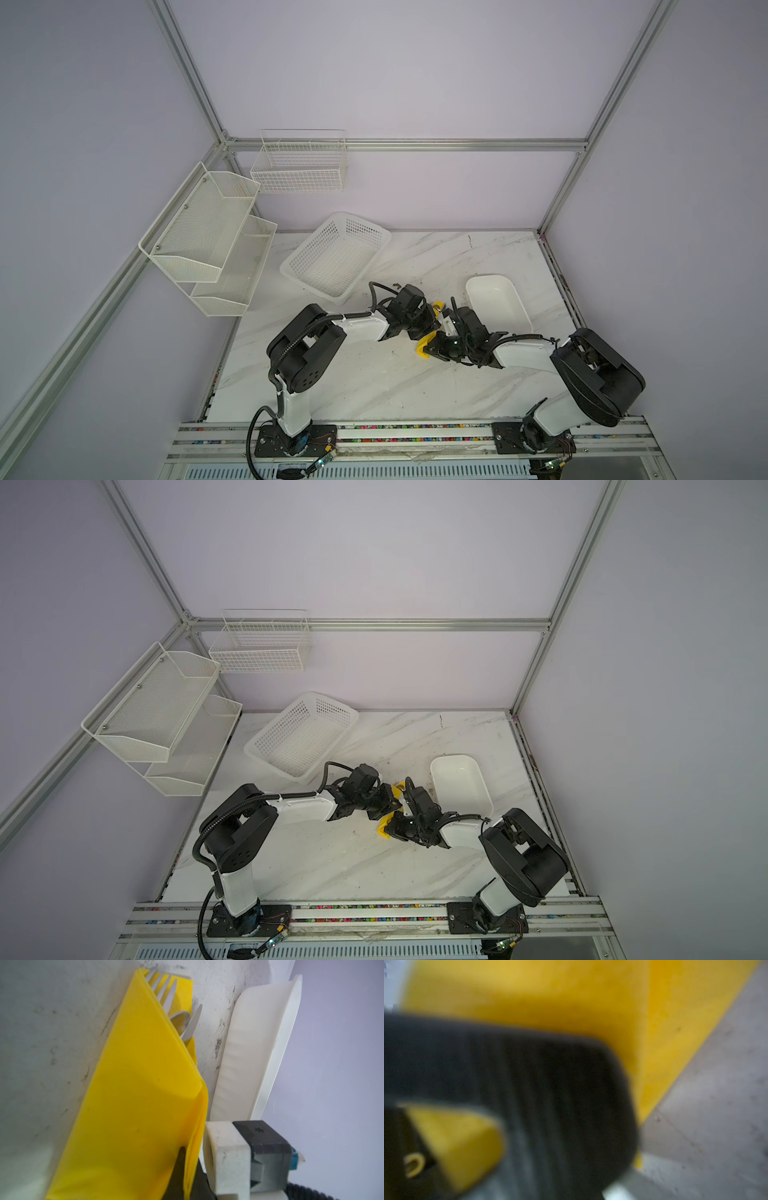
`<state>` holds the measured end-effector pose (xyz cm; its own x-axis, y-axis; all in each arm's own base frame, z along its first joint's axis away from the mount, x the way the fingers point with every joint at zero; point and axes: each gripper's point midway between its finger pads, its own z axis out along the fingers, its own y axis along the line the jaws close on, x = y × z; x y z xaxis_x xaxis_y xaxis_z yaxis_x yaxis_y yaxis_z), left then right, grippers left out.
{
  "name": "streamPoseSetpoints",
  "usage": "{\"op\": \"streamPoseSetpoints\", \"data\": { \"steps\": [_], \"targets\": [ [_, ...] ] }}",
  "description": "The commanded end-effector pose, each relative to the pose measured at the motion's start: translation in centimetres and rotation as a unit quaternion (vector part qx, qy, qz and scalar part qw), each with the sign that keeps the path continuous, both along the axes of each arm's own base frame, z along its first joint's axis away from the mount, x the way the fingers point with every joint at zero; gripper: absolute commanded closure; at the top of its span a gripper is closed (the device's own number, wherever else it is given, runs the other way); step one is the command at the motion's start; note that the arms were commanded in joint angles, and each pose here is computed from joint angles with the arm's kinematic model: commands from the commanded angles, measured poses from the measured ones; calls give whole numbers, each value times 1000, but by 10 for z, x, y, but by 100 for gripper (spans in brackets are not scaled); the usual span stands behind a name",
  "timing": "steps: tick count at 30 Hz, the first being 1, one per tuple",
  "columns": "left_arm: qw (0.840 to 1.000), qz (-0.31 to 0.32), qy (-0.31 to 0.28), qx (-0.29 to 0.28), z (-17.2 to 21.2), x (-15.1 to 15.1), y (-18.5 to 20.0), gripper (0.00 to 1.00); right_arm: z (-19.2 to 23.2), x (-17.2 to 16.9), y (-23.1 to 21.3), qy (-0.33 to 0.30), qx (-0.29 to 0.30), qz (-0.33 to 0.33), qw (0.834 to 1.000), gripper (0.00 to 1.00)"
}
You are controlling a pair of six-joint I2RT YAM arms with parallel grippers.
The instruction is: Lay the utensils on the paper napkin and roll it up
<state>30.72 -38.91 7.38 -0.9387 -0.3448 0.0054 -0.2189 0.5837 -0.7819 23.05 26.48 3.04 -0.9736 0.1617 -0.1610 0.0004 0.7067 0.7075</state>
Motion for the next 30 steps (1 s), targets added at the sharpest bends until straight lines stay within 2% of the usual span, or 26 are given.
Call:
{"op": "streamPoseSetpoints", "data": {
  "steps": [1, 4, 8, 16, 19, 24, 30],
  "targets": [
    [1000, 4, -3, -19, 0, 0, -5, 100, -12, -8, -15, 21, -31, -12, 999, 87],
    [1000, 3, -1, -16, -3, -1, -5, 100, -3, -8, -16, 15, -27, -17, 999, 85],
    [1000, 5, -1, -14, -5, 0, -4, 100, 8, -7, -23, 8, -30, -38, 999, 77],
    [1000, 3, -6, -18, 0, 1, -6, 100, 27, -8, -30, -9, -8, -67, 998, 45],
    [1000, 1, -5, -20, 0, 1, -7, 100, 32, -5, -28, -14, 3, -73, 997, 37],
    [1000, -1, -2, -20, -1, 0, -8, 100, 30, 3, -24, -12, 12, -91, 996, 30],
    [1000, -5, 0, -22, -1, -2, -11, 100, 29, 11, -23, -10, 23, -117, 993, 29]
  ]
}}
